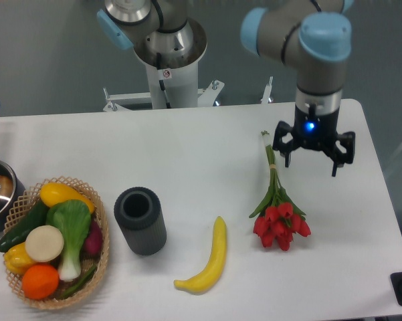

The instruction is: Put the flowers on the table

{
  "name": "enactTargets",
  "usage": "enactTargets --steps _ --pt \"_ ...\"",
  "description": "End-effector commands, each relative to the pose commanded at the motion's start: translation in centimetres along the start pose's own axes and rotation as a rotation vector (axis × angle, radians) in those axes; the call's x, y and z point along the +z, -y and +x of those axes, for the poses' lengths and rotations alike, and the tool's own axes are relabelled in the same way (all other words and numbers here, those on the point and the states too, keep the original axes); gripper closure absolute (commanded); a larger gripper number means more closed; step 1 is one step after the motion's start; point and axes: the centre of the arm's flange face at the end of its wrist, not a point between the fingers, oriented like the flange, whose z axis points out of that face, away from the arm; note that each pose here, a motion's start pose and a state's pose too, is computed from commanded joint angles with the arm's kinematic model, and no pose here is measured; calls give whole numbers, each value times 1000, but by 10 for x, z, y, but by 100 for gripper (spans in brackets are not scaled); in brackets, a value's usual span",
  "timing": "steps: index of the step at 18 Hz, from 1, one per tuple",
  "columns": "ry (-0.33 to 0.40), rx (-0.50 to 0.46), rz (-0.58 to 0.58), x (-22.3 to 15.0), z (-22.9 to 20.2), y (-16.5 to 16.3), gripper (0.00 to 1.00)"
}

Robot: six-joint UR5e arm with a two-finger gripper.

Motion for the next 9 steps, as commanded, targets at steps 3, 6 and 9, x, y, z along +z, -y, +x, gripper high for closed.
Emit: enactTargets --steps 3,6,9 --pt "-33 149 -44 2 6 -12 0" --pt "-47 210 -114 5 6 -24 0" --pt "-55 229 -122 10 7 -31 0"
